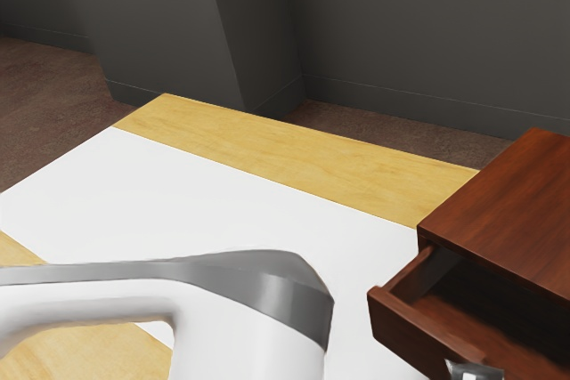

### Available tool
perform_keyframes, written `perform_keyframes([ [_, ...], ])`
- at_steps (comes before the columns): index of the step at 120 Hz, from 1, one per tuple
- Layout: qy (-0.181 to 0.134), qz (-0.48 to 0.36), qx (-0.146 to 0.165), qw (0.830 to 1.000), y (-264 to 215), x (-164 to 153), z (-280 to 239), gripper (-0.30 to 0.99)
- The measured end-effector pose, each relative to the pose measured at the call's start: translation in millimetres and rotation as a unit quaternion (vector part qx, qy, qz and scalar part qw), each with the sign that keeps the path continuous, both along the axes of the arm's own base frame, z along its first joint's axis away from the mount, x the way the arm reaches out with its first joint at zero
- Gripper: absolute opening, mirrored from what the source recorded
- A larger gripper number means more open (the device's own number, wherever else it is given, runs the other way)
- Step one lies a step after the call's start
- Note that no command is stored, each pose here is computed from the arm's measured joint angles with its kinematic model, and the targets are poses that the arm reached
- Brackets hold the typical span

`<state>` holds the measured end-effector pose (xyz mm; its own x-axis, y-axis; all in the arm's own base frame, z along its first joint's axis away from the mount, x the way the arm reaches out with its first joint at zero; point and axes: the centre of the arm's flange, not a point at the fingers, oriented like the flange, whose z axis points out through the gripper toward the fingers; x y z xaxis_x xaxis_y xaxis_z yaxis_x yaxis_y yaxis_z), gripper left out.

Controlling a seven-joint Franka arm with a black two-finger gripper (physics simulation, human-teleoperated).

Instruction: Pull the drawer handle with one arm to open the drawer

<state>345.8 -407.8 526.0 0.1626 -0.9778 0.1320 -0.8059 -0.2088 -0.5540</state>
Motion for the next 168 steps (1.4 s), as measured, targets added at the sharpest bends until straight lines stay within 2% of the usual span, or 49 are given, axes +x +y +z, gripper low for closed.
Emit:
perform_keyframes([
  [55, -0.001, 0.015, -0.001, 1.000, 18.9, -31.2, -1.2, 0.69],
  [89, -0.008, 0.031, -0.017, 0.999, 22.7, 4.1, 2.7, 0.69],
  [129, -0.018, 0.007, -0.036, 0.999, 14.0, 4.2, -1.1, 0.70],
  [168, -0.013, 0.007, -0.035, 0.999, 14.1, -0.5, -13.6, 0.70],
])
